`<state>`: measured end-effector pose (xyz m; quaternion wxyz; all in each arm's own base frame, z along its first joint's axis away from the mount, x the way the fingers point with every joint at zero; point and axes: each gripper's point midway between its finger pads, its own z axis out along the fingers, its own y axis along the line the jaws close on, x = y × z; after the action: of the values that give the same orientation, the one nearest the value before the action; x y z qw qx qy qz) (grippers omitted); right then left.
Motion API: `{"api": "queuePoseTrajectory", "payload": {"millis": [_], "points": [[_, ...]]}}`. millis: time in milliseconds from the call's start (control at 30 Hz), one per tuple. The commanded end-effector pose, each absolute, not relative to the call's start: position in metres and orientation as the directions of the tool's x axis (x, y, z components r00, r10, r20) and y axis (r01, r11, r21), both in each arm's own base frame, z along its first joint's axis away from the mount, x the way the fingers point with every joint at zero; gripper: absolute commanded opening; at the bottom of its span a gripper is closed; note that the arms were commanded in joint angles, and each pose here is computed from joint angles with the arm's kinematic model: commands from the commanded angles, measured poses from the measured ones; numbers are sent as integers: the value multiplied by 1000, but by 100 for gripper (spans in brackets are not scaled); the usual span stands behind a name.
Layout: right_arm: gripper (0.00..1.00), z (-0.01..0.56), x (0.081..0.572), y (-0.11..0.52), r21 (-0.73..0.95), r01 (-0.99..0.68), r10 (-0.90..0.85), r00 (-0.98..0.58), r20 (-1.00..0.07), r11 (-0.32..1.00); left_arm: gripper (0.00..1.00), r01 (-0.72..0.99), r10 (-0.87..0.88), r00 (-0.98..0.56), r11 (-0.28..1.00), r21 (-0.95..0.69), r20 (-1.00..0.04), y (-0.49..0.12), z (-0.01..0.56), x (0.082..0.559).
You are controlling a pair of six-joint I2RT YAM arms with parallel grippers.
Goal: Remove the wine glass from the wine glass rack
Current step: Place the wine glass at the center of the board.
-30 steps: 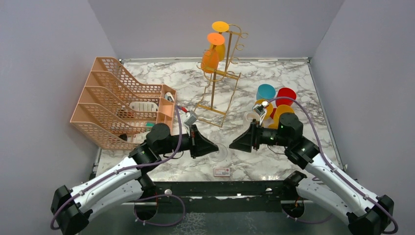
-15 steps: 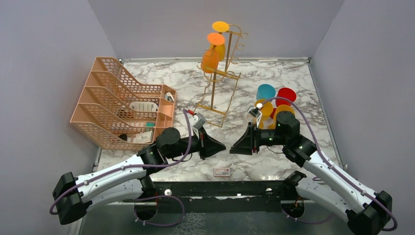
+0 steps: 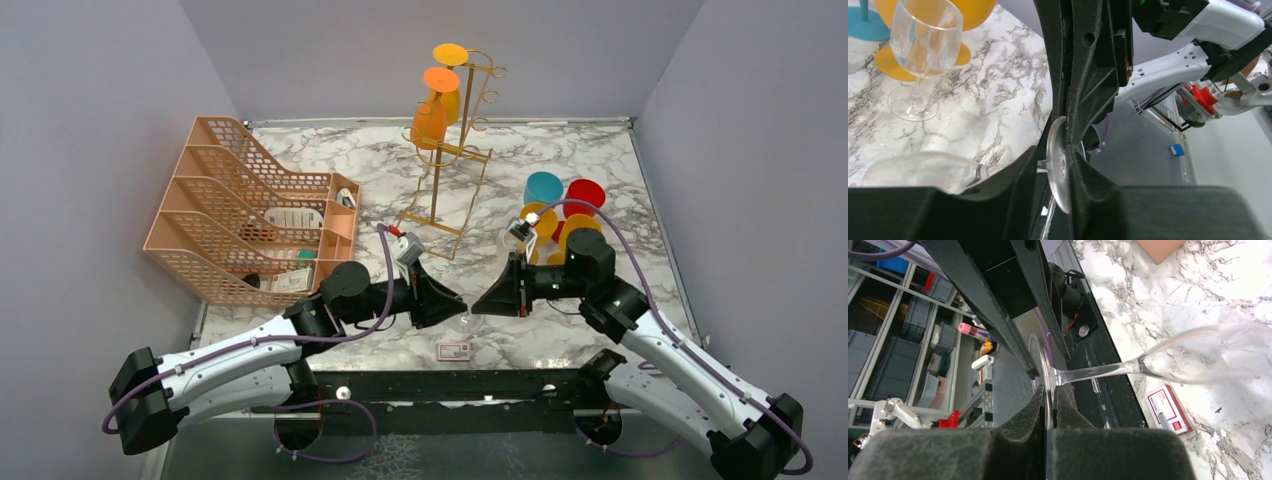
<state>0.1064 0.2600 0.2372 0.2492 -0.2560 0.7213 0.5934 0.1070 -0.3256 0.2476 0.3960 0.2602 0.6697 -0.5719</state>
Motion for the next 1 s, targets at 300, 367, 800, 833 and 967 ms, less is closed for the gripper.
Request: {"api": "queuePoseTrajectory", "payload": {"millis": [300, 367, 800, 833, 967], "points": [[1, 261, 111, 261, 630, -766, -35, -638, -769, 130, 45, 774, -47, -614, 159, -613, -788, -322, 242, 85], [1, 261, 114, 262, 622, -770, -33, -632, -774, 141, 45, 771, -44, -617, 166, -615, -785, -324, 240, 86], [1, 269, 112, 262, 576, -811, -31, -581, -813, 106, 3, 757, -36, -624, 224, -614, -781, -329, 225, 94], [3, 270, 111, 262, 572, -814, -33, -578, -816, 99, 0, 766, -38, -612, 219, -604, -790, -329, 228, 94], [28, 275, 113, 261, 546, -830, -21, -551, -834, 114, 0, 818, 10, -552, 199, -539, -834, -323, 227, 88]]}}
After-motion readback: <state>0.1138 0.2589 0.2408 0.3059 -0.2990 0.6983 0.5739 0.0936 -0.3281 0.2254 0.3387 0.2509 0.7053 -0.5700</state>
